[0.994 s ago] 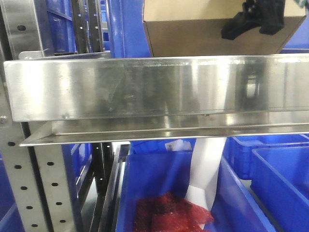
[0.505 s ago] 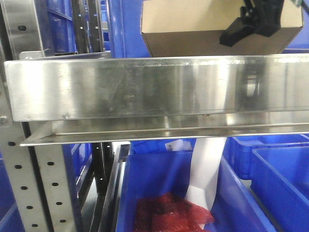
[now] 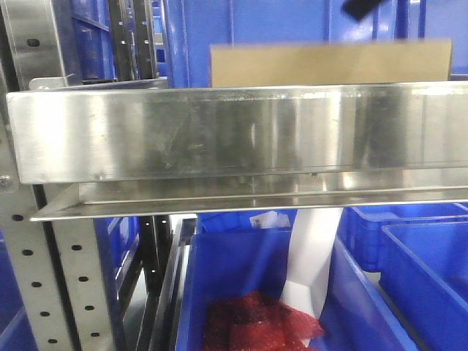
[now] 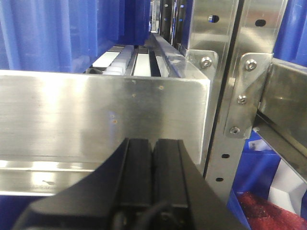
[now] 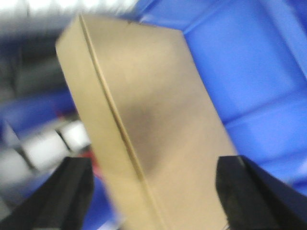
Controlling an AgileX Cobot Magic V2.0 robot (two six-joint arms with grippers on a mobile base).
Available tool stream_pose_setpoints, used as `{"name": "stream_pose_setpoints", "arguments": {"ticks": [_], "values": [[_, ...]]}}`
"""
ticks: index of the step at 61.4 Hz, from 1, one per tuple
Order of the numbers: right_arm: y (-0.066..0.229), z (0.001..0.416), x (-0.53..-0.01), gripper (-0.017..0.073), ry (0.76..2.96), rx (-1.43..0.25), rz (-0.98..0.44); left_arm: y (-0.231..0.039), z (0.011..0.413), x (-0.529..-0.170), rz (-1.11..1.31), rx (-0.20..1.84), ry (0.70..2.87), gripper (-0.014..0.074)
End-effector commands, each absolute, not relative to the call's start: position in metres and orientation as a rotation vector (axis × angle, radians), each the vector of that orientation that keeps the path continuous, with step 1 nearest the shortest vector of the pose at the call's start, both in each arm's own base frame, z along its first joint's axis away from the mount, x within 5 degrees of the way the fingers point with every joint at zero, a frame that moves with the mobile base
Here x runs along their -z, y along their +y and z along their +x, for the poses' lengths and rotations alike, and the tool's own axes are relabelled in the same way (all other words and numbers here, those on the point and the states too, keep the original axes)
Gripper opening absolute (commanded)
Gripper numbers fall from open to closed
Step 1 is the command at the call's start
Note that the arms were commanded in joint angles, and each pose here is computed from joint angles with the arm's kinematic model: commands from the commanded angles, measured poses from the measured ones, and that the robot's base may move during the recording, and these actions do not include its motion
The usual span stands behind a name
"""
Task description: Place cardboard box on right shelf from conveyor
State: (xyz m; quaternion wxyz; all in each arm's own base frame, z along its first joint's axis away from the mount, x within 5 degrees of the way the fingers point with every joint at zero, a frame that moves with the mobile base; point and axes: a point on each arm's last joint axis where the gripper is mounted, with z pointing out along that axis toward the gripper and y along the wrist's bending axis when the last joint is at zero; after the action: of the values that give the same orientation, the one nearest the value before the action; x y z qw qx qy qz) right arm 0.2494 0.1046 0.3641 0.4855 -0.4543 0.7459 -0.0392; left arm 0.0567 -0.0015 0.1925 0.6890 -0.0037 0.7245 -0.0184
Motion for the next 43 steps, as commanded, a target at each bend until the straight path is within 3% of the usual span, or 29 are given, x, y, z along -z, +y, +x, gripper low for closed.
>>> {"name": "stream_pose_setpoints", "arguments": {"ticks": [1, 22, 32, 43], "values": [[0.095, 0.231, -0.394, 0.0526, 1.744, -0.001, -0.827, -0.001, 0.056, -0.198, -0.018, 0.041, 1.529, -0.0115], [0.063, 0.155, -0.384, 0.0066, 1.682, -0.319, -0.327, -0.001, 0.056, -0.198, -0.018, 0.041, 1.529, -0.0116], [0.051, 0.125, -0.374, 0.0060, 1.643, -0.428, -0.198, -0.001, 0.056, -0.198, -0.018, 0.041, 1.529, -0.0116], [0.043, 0.104, -0.363, 0.0060, 1.613, -0.439, -0.185, -0.001, 0.056, -0.198, -0.018, 0.041, 1.529, -0.0116]]}}
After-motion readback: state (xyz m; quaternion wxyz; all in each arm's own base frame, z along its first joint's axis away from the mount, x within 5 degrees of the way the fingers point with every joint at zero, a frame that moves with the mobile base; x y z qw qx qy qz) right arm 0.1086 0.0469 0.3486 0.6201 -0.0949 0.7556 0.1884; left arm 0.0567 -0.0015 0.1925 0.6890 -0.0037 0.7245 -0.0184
